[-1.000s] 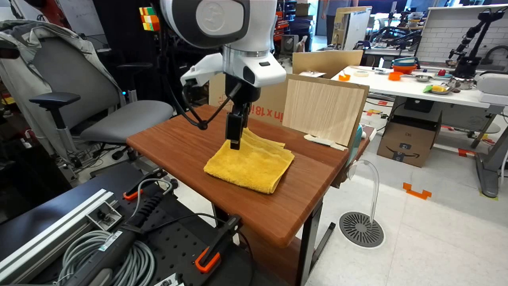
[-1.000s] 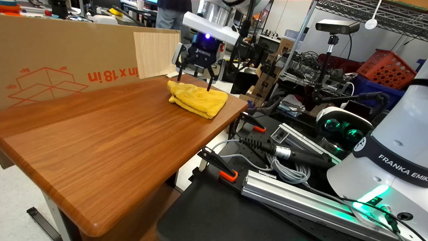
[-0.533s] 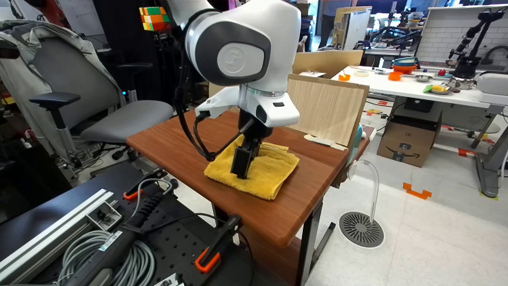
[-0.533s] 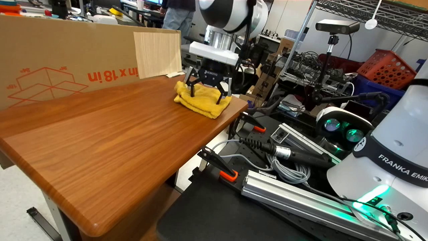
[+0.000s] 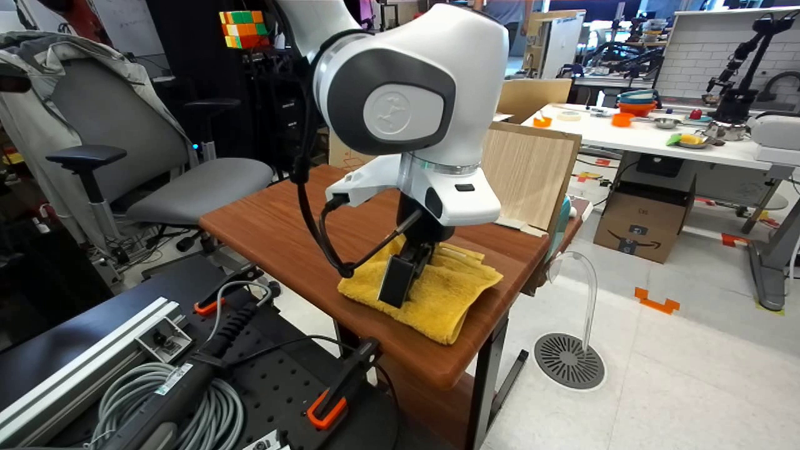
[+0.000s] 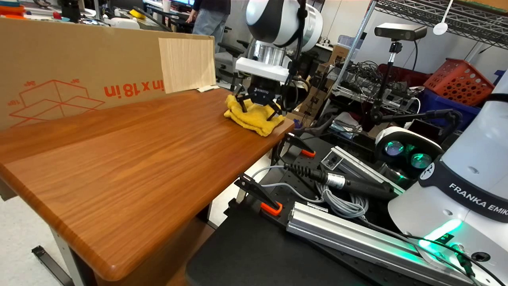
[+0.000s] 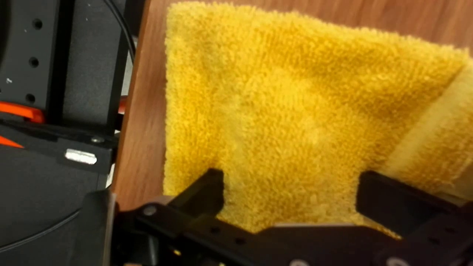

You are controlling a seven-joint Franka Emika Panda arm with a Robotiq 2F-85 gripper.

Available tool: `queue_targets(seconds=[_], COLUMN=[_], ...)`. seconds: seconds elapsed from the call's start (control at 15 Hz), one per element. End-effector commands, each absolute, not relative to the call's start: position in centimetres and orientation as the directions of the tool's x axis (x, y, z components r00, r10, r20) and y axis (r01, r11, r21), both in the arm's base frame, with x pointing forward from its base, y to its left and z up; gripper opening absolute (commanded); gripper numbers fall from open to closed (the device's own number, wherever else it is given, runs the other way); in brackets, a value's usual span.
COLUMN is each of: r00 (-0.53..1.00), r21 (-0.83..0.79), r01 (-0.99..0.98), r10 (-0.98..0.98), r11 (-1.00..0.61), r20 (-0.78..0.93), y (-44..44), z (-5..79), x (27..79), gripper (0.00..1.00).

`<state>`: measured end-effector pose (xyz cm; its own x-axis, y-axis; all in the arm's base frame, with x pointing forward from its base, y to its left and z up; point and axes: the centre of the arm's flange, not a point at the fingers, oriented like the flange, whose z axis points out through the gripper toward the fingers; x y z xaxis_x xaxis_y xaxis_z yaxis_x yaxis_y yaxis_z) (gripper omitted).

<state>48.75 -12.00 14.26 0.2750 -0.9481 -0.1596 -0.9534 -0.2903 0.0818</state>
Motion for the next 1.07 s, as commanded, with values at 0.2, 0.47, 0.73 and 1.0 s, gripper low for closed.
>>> queue_targets(seconds=[0.2, 0.47, 0.73, 1.0], r00=[0.315, 0.517, 0.650, 0.755], r21=[0.153, 0.203, 0.175, 0.154], r01=[-0.931, -0.824, -0.721, -0.607], r10=[-0.941, -0.849, -0.742, -0.626], r11=[-0.332, -0.529, -0.670, -0.780], r20=[-0.123, -0.111, -0.165, -0.193], y=[-11.0, -3.6, 6.0, 14.7], z=[12.3, 11.2, 12.4, 12.0], x=[48.2, 47.5, 48.5, 47.4], gripper=[1.00, 1.00, 1.00, 1.00])
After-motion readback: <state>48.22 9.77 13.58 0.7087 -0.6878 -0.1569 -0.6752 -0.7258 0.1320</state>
